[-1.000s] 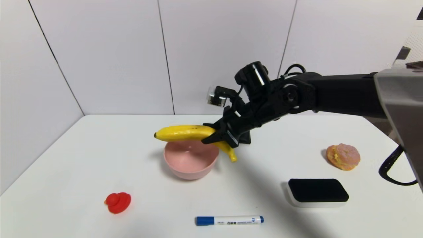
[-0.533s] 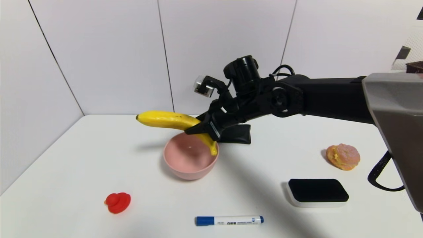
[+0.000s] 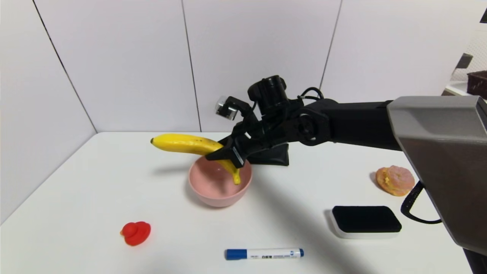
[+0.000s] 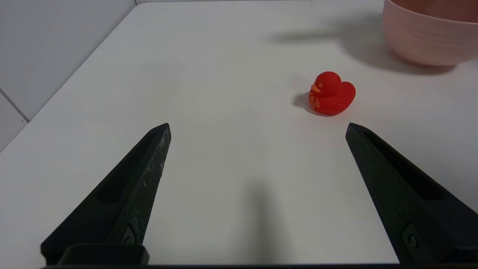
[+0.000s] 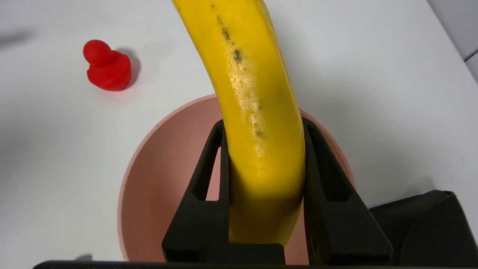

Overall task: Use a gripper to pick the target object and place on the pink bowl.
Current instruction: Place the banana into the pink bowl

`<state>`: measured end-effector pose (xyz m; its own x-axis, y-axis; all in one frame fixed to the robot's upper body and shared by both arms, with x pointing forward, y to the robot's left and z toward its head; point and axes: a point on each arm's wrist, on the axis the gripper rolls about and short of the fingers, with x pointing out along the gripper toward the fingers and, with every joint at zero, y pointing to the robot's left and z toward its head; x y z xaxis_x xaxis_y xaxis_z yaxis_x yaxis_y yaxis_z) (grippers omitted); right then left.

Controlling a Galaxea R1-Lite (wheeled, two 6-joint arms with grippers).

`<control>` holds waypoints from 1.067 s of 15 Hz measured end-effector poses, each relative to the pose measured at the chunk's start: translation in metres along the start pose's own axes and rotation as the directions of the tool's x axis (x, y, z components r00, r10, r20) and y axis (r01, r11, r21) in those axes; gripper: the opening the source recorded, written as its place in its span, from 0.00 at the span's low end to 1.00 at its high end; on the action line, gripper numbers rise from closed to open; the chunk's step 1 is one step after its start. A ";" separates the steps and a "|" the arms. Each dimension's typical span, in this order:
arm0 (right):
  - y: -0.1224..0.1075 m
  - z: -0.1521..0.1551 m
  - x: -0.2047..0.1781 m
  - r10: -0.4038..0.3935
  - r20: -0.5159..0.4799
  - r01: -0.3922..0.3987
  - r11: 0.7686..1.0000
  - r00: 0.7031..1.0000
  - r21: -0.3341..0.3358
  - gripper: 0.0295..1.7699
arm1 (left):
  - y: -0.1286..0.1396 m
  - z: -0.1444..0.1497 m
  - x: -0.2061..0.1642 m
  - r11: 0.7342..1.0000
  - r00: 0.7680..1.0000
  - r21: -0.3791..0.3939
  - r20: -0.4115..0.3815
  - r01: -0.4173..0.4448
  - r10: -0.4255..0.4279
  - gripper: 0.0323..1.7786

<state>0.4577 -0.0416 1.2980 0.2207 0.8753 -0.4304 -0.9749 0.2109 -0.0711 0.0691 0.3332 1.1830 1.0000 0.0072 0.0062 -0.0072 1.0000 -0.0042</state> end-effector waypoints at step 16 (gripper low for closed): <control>-0.013 -0.027 0.009 -0.021 -0.016 0.022 0.999 1.000 0.031 0.29 | 0.000 0.000 0.000 1.000 1.000 0.000 0.000 -0.001 0.001 0.95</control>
<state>0.4715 -0.0486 1.2710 0.2409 0.8636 -0.4429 -0.9686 0.2430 -0.0529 0.0691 0.3332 1.1831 0.9999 0.0085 0.0066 -0.0085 1.0000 -0.0038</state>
